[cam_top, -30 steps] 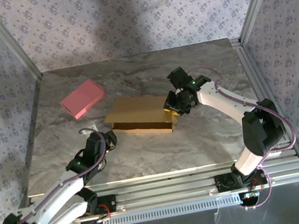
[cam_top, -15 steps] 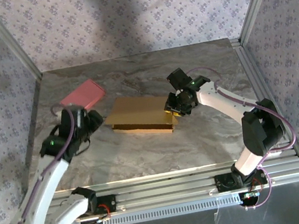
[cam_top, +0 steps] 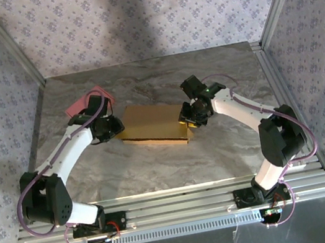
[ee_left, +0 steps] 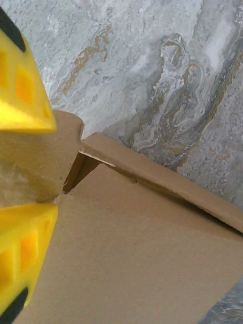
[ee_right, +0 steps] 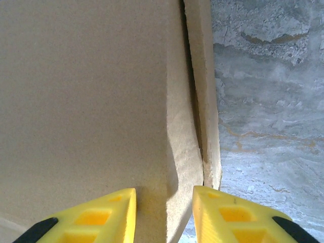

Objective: Fold the paper box

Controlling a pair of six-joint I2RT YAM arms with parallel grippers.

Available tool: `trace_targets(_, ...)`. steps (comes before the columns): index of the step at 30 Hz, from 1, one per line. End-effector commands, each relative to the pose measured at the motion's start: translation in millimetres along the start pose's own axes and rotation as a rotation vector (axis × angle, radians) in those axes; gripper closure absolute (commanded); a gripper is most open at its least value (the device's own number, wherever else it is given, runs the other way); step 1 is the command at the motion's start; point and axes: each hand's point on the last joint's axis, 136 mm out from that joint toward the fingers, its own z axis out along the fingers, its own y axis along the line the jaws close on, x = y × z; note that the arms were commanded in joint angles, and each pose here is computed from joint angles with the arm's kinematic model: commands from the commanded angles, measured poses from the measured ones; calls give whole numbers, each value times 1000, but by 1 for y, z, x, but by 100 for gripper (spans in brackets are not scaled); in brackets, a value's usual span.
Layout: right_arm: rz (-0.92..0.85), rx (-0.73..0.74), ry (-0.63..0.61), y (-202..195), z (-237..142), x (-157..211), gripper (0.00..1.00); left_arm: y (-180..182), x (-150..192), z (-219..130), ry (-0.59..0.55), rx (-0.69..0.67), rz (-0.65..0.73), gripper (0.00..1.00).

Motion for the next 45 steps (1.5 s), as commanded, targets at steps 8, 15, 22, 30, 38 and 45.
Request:
trace_targets(8, -34, 48, 18, -10, 8, -1, 65, 20, 22, 22, 41, -20, 17, 61)
trace_targets(15, -50, 67, 26, -14, 13, -2, 64, 23, 26, 26, 59, -32, -2, 58)
trace_targets(22, -64, 97, 22, -23, 13, 1, 63, 23, 28, 27, 57, -33, 3, 55)
trace_targets(30, -74, 120, -6, -32, 11, 5, 60, 26, 38, 26, 59, -53, -11, 50)
trace_targets(38, -53, 122, 3, -38, 24, 13, 58, 33, 50, 26, 78, -53, -53, 52)
trace_targets(45, -68, 135, 8, -28, 31, 7, 57, 35, 61, 19, 89, -26, -100, 62)
